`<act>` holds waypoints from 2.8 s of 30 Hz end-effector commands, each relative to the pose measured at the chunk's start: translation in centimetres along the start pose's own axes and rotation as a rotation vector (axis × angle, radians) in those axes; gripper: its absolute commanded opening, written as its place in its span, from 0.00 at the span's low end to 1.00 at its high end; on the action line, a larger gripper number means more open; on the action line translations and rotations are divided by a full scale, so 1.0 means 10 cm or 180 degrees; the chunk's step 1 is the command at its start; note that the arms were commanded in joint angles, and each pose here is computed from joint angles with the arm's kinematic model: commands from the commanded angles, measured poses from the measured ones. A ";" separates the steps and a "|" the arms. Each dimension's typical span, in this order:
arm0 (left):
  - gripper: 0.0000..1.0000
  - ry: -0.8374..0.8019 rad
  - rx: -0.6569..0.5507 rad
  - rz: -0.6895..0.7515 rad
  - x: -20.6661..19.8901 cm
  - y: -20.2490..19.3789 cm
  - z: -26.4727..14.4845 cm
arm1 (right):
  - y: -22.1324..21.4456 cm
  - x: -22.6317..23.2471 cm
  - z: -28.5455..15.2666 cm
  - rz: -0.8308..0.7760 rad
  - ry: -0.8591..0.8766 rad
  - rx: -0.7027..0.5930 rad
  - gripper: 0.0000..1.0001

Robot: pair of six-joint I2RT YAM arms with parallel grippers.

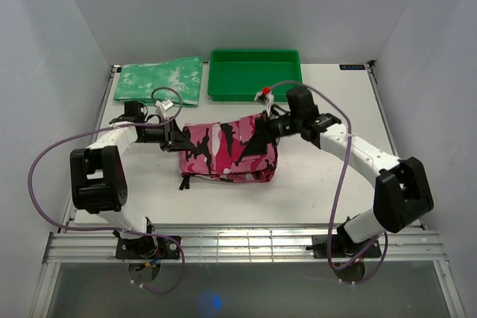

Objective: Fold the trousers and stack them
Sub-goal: Fold the trousers

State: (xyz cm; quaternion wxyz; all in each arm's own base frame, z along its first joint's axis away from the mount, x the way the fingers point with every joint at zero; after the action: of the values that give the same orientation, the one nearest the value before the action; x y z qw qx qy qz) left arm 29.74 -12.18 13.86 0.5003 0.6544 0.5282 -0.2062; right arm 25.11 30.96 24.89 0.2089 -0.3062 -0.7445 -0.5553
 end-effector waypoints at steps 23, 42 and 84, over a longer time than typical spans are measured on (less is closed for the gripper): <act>0.28 0.0444 0.0497 -0.0580 0.89 -0.47 0.18 | -0.93 -0.29 -0.23 0.1099 0.0279 0.0404 0.88; 0.37 0.0195 0.0979 -0.0652 0.74 -0.93 0.27 | -1.58 -1.23 0.00 0.1756 -0.0060 0.0705 0.70; 0.48 0.0599 -0.0211 0.0436 1.13 1.54 0.36 | 0.35 -2.06 -0.05 0.0783 -0.0645 -0.0295 0.79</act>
State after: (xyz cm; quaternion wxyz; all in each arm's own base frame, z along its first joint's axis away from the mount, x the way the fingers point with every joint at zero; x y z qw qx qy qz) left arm 46.58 -10.73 5.76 0.4745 0.6335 0.5781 -0.1981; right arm 41.44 26.81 8.59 0.2343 -0.4936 -0.6799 -0.4891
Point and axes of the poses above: each gripper's point midway between its finger pads, its own z axis out along the fingers, its own x axis along the line the jaws close on, y = z × x, the point moved 1 cm from there along -z, back along the fingers, and after that the axes turned 5 degrees about z, right-handed, at the moved point
